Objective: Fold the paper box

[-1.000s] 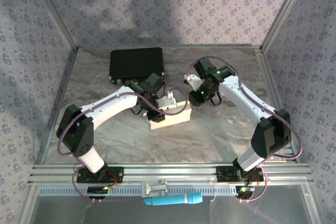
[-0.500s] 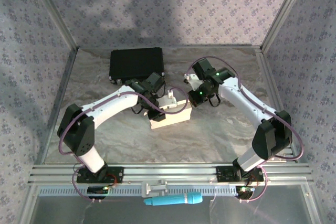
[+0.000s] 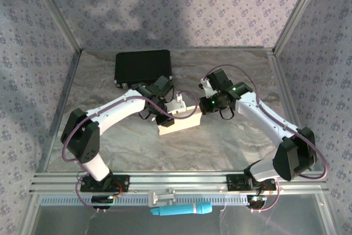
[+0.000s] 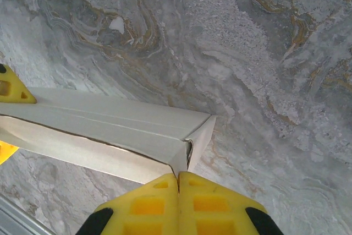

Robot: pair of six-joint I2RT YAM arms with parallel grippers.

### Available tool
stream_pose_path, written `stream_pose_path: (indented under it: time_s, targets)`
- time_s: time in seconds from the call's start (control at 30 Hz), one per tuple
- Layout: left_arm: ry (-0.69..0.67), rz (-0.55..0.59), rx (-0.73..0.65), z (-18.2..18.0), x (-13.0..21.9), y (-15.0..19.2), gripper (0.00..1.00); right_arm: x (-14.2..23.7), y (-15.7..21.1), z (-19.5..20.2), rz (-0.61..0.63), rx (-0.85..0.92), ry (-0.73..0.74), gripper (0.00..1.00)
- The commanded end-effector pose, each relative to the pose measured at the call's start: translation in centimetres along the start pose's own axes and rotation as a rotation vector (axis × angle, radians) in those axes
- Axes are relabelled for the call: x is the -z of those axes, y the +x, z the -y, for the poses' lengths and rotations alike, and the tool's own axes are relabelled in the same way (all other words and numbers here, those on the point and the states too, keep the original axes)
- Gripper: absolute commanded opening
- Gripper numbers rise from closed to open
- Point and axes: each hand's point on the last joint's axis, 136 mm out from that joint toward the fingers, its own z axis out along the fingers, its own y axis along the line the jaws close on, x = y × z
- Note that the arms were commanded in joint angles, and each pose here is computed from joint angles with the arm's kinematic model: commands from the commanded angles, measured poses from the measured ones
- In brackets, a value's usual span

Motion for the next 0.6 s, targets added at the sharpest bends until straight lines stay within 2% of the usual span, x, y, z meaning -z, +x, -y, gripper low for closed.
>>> stream_pose_path:
  time_s: [0.0,0.57]
  targets:
    - [-0.016,0.02,0.027,-1.0,0.1,-0.9,0.29,-0.7,1.6,1.3,-0.016,-0.075,0.055,0.0]
    - [-0.04,0.029,0.037,-1.6,0.1,-1.1,0.32,-1.0,2.4,1.9,0.005,-0.167,0.081,0.0]
